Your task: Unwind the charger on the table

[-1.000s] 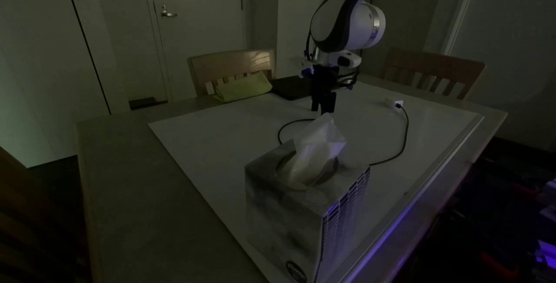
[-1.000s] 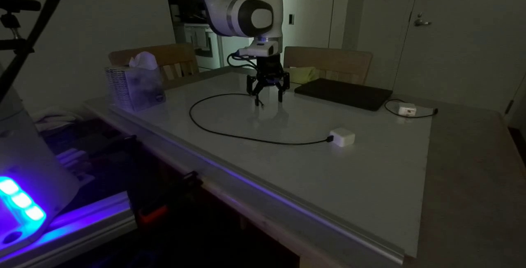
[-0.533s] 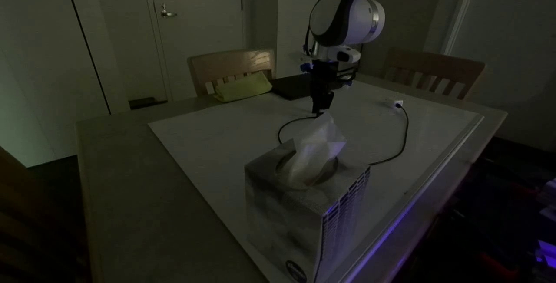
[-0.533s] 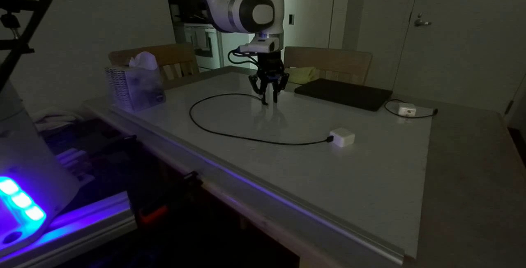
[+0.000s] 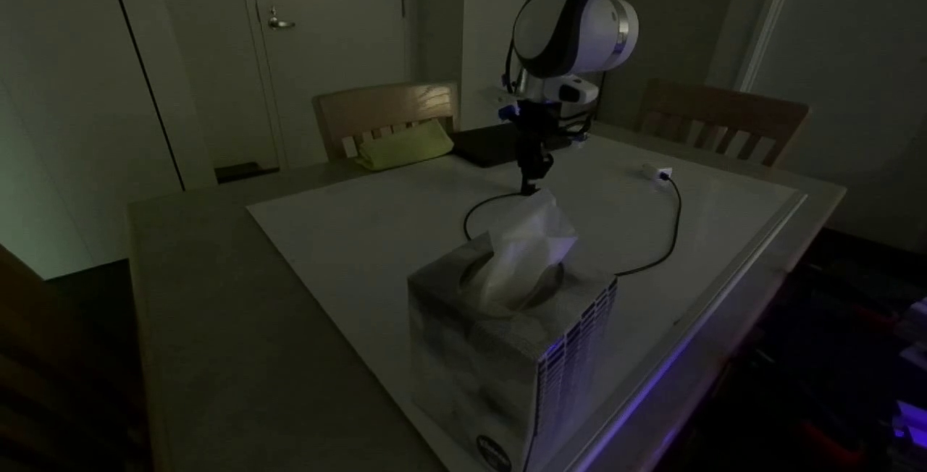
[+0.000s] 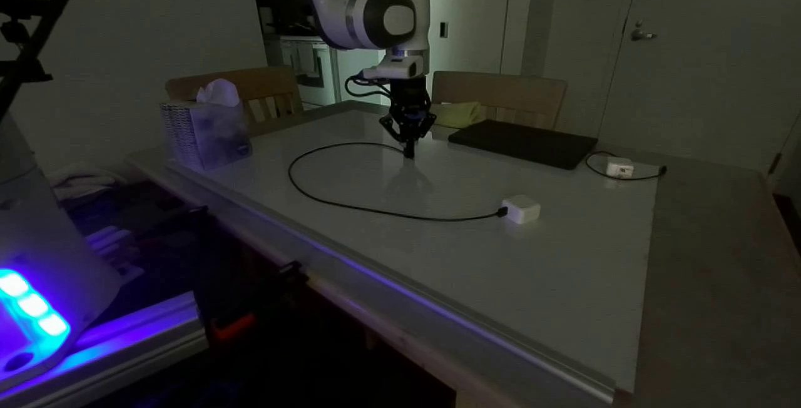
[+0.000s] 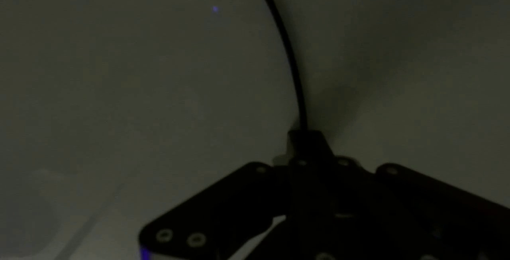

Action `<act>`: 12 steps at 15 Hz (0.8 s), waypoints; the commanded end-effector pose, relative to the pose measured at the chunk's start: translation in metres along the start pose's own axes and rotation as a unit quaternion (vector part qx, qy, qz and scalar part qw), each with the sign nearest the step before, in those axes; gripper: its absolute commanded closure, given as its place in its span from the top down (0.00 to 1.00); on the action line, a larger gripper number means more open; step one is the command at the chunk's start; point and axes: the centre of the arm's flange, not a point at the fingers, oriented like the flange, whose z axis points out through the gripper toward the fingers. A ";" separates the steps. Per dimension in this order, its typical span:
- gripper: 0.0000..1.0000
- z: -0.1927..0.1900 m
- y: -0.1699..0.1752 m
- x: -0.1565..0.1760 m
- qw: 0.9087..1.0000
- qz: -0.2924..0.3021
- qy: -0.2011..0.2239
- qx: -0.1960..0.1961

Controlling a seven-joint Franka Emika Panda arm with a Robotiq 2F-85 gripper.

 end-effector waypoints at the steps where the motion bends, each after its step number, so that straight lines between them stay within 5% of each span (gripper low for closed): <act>1: 0.01 0.005 0.003 -0.016 0.999 -0.046 0.012 0.000; 6: 0.01 0.005 0.029 -0.056 0.980 -0.198 0.002 0.008; 7: 0.06 -0.001 0.022 -0.043 0.988 -0.151 0.006 0.005; 12: 0.06 -0.001 0.030 -0.055 0.983 -0.184 0.006 0.006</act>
